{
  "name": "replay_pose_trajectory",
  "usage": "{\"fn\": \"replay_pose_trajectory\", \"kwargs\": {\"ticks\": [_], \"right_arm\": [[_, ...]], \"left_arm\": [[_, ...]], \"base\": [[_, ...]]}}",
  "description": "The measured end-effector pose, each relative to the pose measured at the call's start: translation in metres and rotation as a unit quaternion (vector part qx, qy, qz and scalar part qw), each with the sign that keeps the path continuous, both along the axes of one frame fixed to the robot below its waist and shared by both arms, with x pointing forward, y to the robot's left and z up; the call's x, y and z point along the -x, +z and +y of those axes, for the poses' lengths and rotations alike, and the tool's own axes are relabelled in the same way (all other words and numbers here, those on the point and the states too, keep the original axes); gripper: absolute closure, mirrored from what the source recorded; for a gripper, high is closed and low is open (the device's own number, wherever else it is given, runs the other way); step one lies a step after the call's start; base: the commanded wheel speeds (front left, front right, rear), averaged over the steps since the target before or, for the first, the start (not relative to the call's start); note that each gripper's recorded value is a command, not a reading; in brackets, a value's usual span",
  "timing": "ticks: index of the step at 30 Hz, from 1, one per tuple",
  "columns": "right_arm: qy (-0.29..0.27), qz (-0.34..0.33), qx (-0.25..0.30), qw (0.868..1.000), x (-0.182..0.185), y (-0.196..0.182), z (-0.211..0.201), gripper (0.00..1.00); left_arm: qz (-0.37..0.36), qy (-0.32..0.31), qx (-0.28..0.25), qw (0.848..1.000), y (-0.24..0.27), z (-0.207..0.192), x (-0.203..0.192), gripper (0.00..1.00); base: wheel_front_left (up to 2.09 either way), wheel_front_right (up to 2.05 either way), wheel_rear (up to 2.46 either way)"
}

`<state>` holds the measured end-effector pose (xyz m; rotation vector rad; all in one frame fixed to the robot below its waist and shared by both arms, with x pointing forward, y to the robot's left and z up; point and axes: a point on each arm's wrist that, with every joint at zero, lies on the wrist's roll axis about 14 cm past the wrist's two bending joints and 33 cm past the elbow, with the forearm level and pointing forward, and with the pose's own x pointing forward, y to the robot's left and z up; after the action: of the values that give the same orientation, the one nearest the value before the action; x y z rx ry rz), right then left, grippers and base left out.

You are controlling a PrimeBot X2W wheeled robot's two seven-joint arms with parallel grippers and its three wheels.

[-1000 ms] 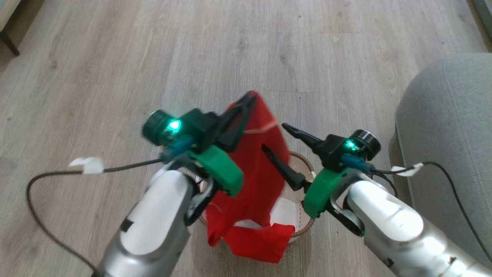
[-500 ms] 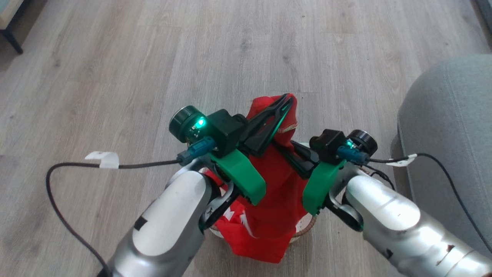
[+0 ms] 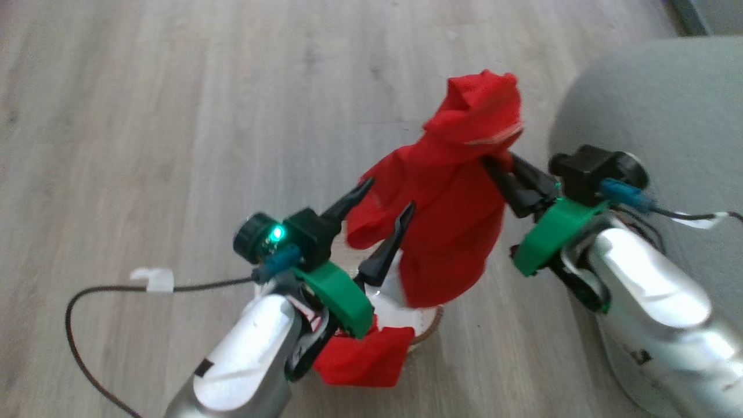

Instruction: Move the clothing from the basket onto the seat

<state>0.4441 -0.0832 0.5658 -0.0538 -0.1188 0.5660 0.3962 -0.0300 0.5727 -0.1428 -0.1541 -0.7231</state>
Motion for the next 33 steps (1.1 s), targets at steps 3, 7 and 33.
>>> {"fn": "replay_pose_trajectory", "kwargs": {"ticks": [3, 7, 33], "right_arm": [[-0.043, -0.005, -0.002, 0.999, 0.006, 0.001, -0.037, 1.0], [-0.106, -0.007, 0.009, 0.994, 0.021, -0.002, -0.091, 1.0], [-0.343, -0.011, 0.003, 0.939, 0.106, 0.002, -0.259, 1.0]], "left_arm": [[0.014, -0.03, 0.002, 0.999, -0.014, -0.02, 0.008, 0.0], [0.029, -0.083, 0.005, 0.996, -0.026, -0.055, 0.023, 0.0], [0.063, -0.239, 0.008, 0.969, -0.048, -0.144, 0.072, 0.0]], "base": [[0.0, 0.0, 0.0], [0.0, 0.0, 0.0], [0.0, 0.0, 0.0]]}}
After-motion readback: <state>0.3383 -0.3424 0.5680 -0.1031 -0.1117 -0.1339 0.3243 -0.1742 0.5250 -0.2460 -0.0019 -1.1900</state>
